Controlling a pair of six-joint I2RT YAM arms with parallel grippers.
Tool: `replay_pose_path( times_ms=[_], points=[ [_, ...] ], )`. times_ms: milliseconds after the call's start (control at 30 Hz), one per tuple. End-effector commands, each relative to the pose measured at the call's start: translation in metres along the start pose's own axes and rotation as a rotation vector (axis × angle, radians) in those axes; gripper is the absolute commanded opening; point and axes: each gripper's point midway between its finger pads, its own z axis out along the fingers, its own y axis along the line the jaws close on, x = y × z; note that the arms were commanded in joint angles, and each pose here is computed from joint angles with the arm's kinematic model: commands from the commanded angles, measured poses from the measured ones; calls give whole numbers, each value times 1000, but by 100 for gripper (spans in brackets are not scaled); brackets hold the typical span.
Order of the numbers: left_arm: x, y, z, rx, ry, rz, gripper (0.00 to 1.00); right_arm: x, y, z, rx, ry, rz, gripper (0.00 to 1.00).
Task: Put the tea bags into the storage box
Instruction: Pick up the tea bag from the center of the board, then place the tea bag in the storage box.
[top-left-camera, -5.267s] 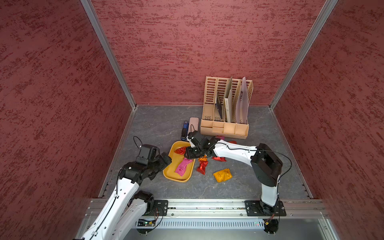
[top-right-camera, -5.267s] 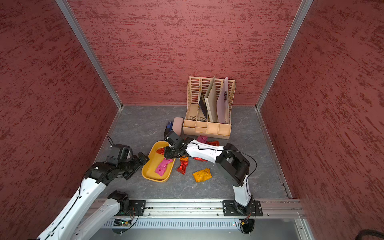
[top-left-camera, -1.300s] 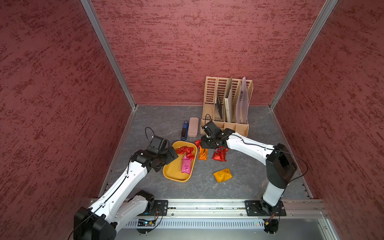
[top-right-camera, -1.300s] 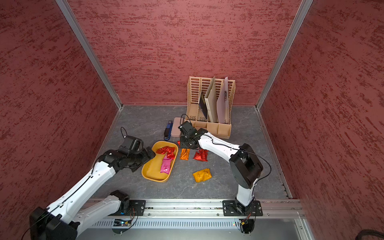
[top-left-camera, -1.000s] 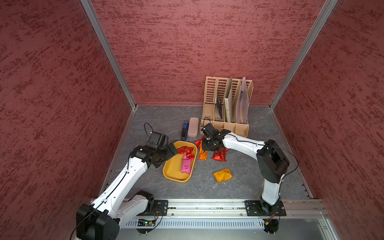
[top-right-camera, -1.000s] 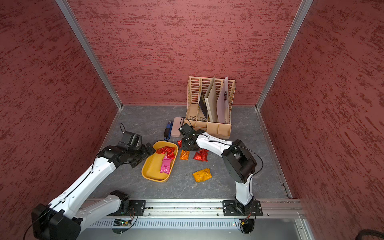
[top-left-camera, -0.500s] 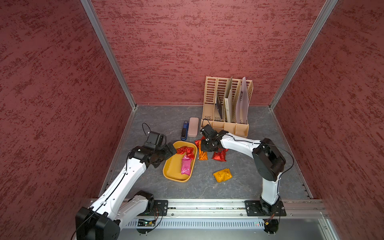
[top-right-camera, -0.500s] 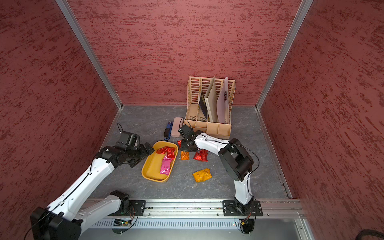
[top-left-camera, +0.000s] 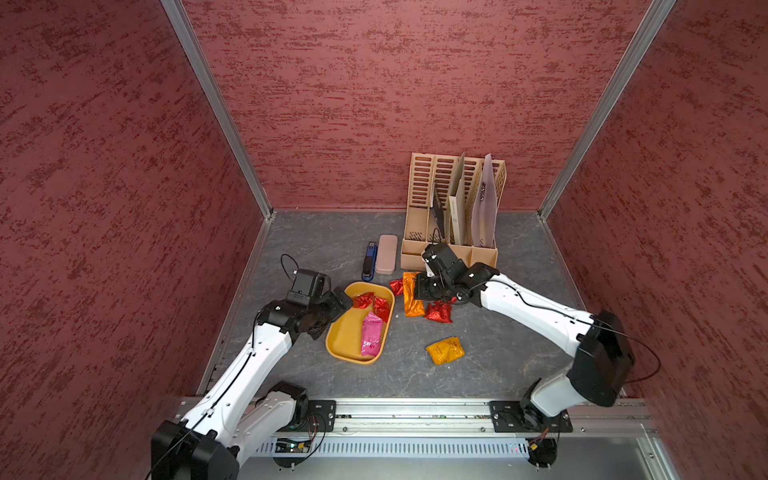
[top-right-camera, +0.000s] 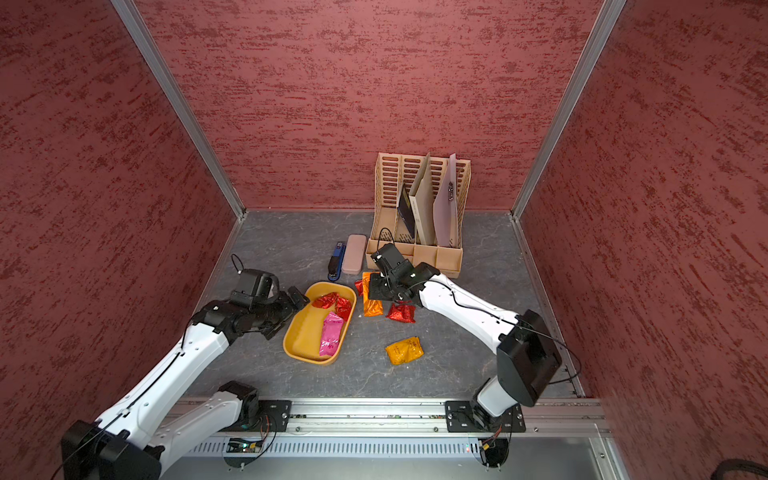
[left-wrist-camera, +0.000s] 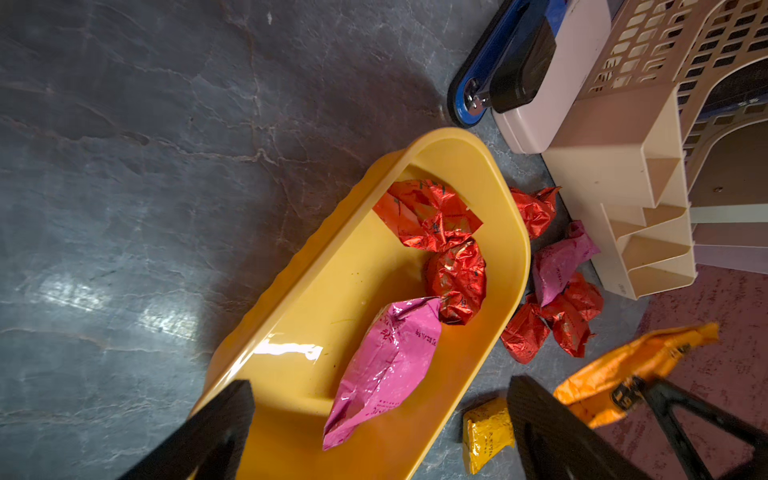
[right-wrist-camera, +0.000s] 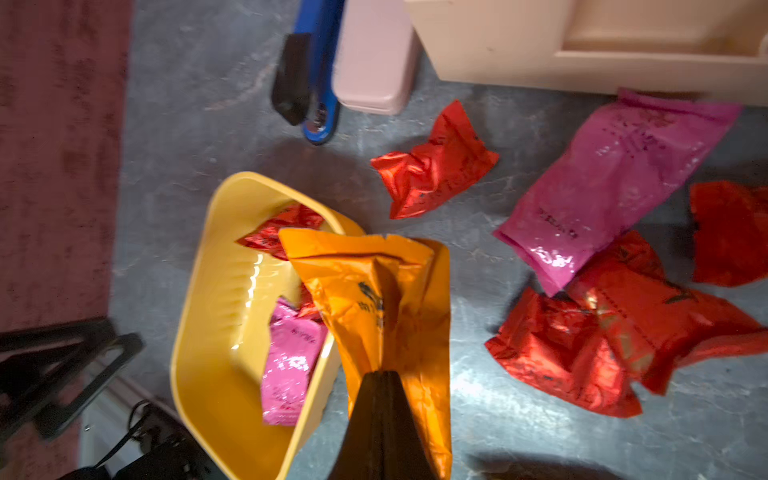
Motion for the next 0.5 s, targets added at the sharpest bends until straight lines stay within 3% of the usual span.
replay_pose_path(
  times_ms=[0, 233, 367, 467],
  points=[
    [-5, -14, -3, 60, -14, -27, 100, 16, 39, 0, -119, 35, -15, 0],
    [7, 4, -27, 7, -36, 7, 100, 35, 107, 28, -307, 55, 7, 0],
    [17, 15, -43, -6, -46, 19, 100, 57, 135, 57, -354, 83, 41, 0],
    [23, 27, -56, -18, -59, 13, 100, 65, 134, 76, -315, 93, 65, 0]
  ],
)
